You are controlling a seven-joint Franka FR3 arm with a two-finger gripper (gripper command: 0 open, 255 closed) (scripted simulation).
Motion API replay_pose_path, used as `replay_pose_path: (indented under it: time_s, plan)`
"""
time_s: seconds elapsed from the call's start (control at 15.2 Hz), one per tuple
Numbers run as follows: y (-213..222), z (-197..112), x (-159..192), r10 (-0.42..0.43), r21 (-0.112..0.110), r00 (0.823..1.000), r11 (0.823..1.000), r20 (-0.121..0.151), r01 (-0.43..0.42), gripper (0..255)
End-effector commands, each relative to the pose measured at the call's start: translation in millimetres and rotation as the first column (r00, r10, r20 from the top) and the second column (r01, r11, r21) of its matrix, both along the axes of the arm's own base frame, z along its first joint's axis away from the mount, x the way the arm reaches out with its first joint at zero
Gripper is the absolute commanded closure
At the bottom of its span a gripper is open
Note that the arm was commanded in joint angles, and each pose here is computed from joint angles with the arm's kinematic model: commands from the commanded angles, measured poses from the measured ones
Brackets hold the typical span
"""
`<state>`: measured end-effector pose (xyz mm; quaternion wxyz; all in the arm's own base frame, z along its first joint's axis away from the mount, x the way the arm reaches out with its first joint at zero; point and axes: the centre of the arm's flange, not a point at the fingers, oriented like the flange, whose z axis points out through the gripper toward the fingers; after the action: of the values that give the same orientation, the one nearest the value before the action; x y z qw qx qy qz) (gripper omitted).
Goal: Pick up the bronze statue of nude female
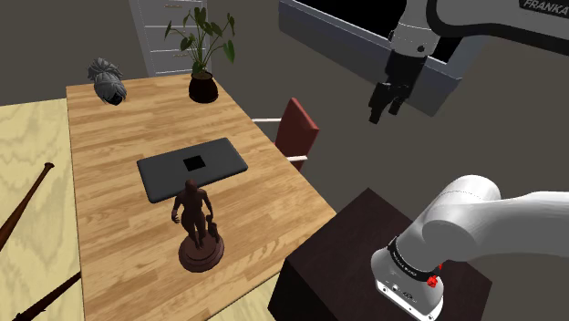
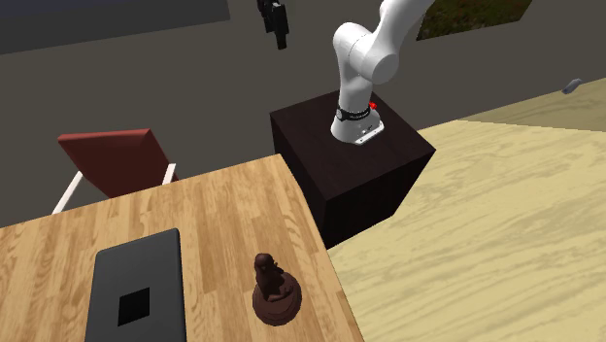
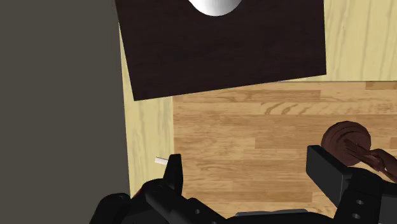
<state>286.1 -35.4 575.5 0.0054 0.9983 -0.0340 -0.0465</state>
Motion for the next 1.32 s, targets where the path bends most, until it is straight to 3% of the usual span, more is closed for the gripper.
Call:
replay_pose_path:
  time_s: [0.0, 0.59, 1.25]
  plan:
    - [0, 0, 0, 0.000, 0.000, 1.000, 1.000, 0.000, 0.000, 0]
    - [50, -95, 27, 0.133, 0.031, 0.985, 0.990, 0.105, -0.137, 0]
    - [115, -195, 60, 0.272, 0.047, 0.936, 0.956, 0.225, -0.289, 0]
